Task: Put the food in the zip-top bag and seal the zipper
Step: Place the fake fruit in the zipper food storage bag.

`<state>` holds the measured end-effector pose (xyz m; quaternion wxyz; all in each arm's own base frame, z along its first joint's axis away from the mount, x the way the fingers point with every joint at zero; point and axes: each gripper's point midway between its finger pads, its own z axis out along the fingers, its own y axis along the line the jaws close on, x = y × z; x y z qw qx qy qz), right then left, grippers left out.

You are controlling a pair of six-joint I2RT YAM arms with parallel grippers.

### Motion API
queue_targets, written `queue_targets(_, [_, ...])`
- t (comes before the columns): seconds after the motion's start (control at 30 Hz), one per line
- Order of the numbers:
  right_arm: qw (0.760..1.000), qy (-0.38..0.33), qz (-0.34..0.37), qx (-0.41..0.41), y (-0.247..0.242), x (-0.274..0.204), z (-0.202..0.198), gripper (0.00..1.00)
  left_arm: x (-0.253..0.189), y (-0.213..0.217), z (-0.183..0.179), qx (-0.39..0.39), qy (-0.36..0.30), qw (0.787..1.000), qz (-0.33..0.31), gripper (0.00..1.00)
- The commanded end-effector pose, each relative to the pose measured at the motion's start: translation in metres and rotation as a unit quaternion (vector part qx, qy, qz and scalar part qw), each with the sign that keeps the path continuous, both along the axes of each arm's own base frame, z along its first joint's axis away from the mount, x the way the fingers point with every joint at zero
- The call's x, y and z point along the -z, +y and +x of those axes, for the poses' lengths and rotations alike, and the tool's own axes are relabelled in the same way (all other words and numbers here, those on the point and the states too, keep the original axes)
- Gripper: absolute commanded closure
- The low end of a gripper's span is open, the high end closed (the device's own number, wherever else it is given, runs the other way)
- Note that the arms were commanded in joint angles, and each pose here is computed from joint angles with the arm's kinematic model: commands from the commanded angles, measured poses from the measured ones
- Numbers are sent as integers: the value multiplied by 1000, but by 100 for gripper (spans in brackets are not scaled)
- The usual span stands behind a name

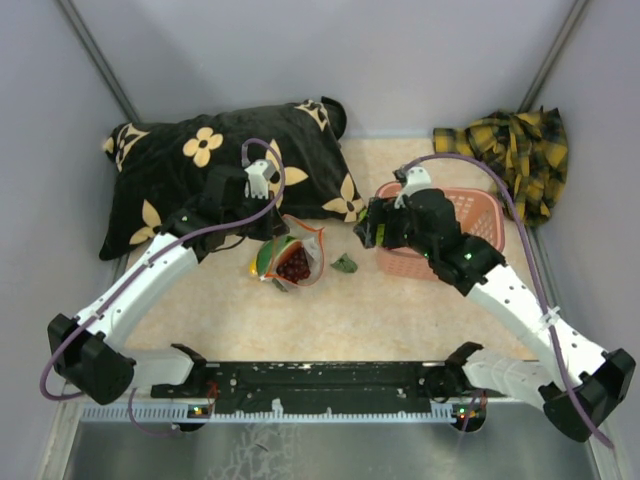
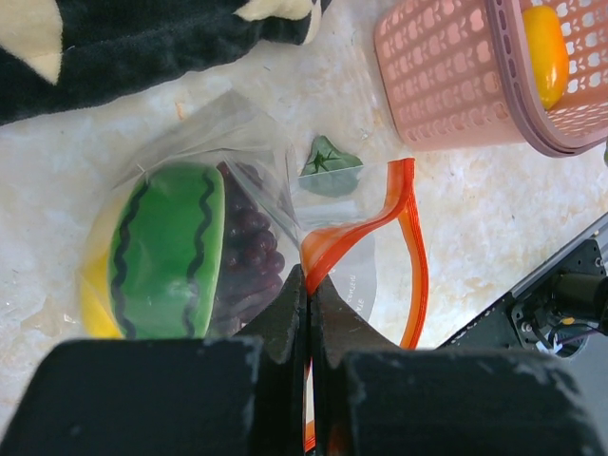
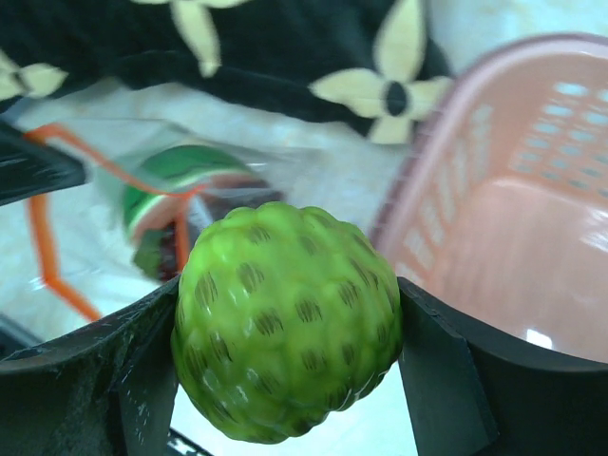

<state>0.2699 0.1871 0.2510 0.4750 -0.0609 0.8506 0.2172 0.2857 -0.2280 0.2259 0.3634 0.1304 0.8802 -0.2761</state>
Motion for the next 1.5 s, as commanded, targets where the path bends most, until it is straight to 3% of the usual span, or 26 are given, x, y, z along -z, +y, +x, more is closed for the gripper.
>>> queue_targets(0.0, [993,-75,37,-83,49,-48,-6,58,-3,-4,3,7,-8,1000,-9,100])
queue_targets(0.33, [968,-105,88,-212,135,-48,-30,58,-5,-5,1,13,-9,1000,-14,100])
queue_targets(0.53, [955,-97,101,-261,166,-22,-36,57,-7,-5,0,15,-11,1000,-16,100])
queue_targets(0.93, [965,-72,78,-241,184,45,-24,57,-11,-8,-4,26,-11,999,-24,100])
queue_targets(1.3, [977,-77,49,-193,173,52,-8,35,-12,-10,-6,33,-11,999,-28,100])
queue_targets(1.47, [977,-75,43,-193,172,50,-8,30,-12,-10,-6,33,-11,999,-28,100])
